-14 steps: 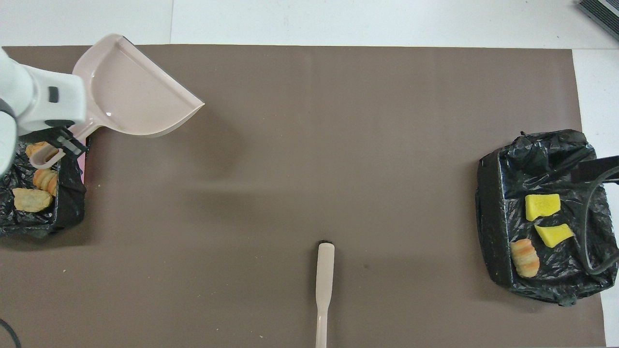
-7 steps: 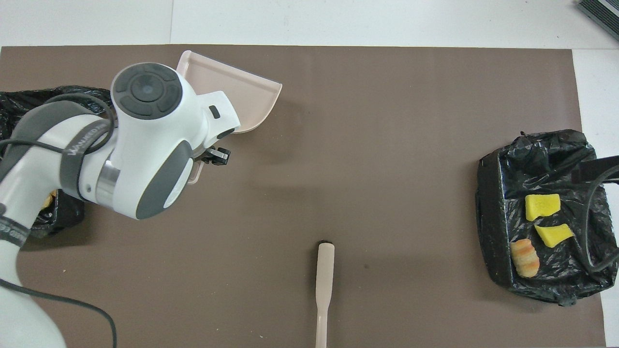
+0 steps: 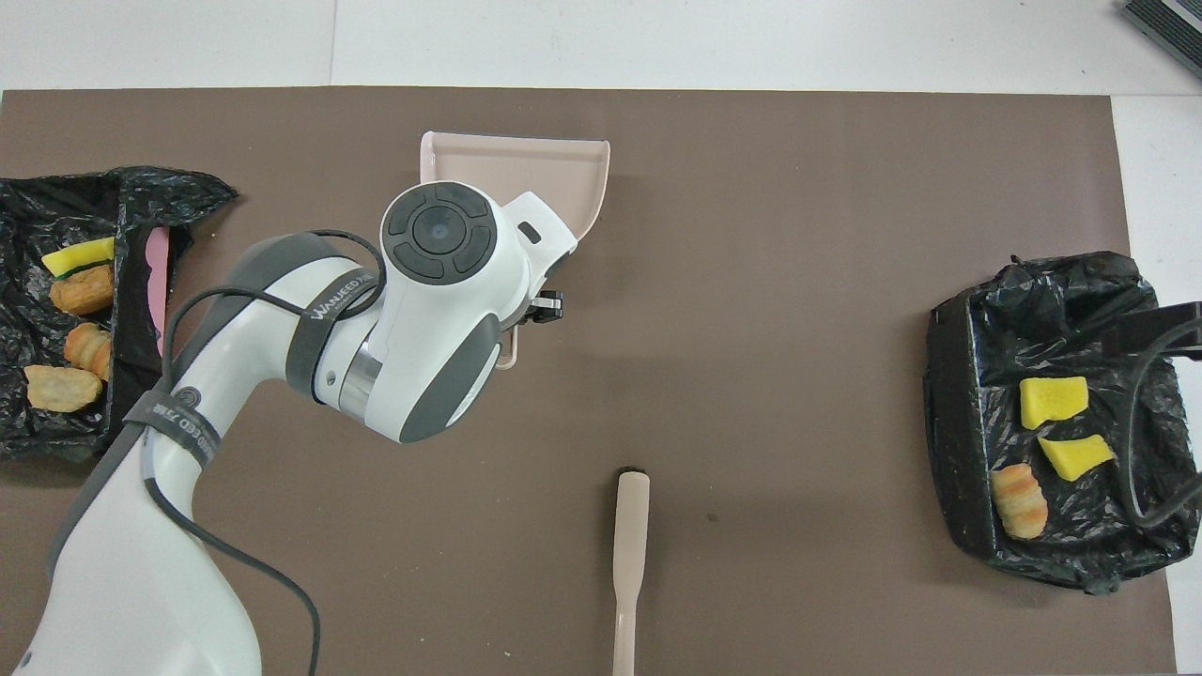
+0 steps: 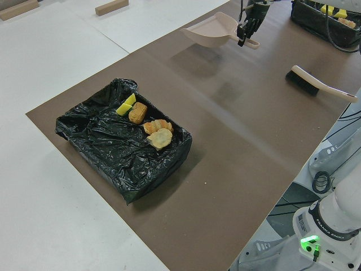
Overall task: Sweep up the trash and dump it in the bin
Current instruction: 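Lower the dustpan onto the table center with the left gripper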
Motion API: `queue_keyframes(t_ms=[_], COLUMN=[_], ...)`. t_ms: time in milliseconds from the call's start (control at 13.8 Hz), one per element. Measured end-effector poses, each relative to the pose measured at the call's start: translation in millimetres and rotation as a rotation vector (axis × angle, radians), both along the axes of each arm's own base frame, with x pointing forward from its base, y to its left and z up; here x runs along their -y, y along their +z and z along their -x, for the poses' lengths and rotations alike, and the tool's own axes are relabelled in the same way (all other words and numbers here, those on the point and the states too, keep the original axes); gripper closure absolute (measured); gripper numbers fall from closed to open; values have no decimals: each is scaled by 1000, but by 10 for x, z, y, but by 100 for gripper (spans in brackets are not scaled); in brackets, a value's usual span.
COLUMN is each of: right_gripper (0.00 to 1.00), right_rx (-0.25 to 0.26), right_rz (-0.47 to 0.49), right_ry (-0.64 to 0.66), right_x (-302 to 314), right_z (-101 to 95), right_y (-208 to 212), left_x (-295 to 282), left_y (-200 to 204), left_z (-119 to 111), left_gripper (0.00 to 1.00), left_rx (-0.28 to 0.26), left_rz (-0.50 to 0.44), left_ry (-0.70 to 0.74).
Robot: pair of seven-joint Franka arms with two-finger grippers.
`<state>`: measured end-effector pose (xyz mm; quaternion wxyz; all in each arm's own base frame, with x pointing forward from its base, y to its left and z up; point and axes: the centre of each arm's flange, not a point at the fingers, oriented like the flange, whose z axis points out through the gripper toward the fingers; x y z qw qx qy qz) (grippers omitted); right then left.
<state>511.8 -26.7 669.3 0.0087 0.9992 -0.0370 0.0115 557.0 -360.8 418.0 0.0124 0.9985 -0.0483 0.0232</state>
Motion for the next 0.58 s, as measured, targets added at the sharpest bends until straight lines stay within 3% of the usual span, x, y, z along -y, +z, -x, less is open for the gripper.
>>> queue_keyframes(t_ms=[290, 580], right_gripper=[0, 0], right_rx=[-1, -2], right_rz=[0, 0], right_ry=[1, 1], right_x=[-6, -5], right_z=[0, -1], right_y=[-4, -10], left_x=[319, 704], left_y=[-121, -423], left_z=[44, -90], left_gripper=[67, 67], left_rx=[3, -4], left_rz=[17, 20], left_ry=[-11, 1])
